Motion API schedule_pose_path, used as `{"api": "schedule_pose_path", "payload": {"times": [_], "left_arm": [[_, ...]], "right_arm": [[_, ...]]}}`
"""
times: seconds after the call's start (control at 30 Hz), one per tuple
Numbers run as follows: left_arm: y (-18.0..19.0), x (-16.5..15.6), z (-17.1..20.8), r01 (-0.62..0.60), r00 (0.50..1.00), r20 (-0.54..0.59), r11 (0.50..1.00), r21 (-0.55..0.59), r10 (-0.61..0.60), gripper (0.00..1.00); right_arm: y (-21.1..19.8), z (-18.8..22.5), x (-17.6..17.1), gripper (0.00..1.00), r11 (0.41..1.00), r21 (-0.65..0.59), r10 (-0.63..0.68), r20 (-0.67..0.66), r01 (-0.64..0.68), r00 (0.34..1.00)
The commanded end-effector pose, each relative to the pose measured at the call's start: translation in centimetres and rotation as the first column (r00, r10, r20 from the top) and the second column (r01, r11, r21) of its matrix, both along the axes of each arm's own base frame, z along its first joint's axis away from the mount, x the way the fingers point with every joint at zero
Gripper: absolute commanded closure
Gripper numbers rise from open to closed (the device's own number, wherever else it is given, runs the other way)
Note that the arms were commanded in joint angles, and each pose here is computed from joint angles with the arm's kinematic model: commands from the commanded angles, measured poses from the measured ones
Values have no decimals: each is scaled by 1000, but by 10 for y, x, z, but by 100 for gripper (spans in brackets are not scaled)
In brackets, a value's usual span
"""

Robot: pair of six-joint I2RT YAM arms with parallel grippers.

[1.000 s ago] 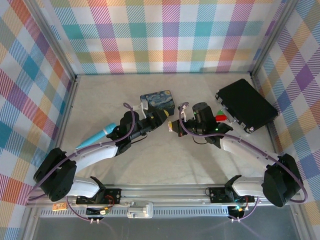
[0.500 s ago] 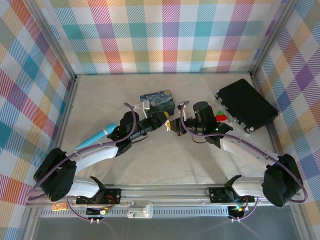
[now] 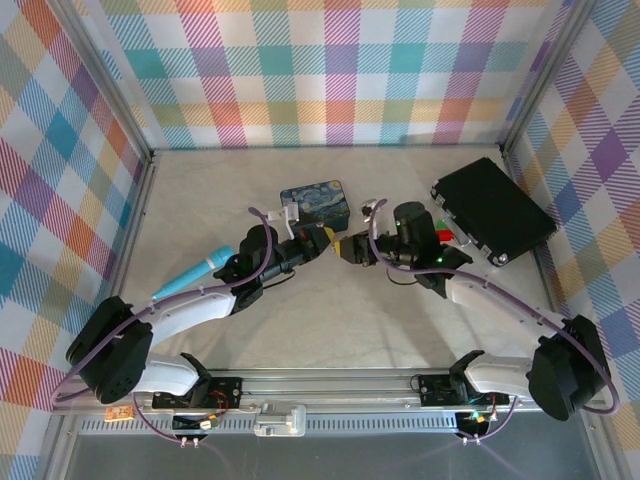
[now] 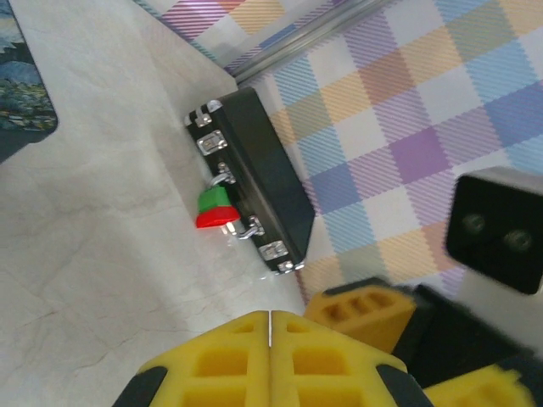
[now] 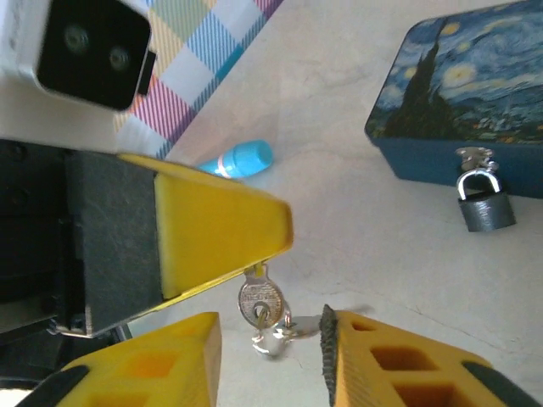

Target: Unlock a padlock with a key

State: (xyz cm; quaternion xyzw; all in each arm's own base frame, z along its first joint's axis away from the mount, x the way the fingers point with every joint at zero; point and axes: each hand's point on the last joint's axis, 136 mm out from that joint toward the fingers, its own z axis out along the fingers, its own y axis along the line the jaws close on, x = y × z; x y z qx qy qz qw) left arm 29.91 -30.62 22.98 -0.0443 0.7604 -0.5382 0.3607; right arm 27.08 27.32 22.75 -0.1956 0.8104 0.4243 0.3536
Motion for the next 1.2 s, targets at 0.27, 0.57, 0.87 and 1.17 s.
{"api": "schedule_pose_path", "payload": {"times": [0.27,0.57,0.87,1.17], "left_arm": [[2,-15,34,58,987,145,995,84,-70,100],[-8,-22,45,132,975,175,990,53,-139,100],[-12,-20,49,138,974,179,990,24,-141,100],[-19,-15,47,147,976,163,989,-24,-141,100]], "right_arm": [[-7,28,-18,57,970,184,155,40,-160,987],[7,25,-24,58,928,264,265,30,-263,964],[12,13,-25,60,914,293,294,-9,-279,956],[14,15,-28,66,905,313,304,1,-289,953]]}}
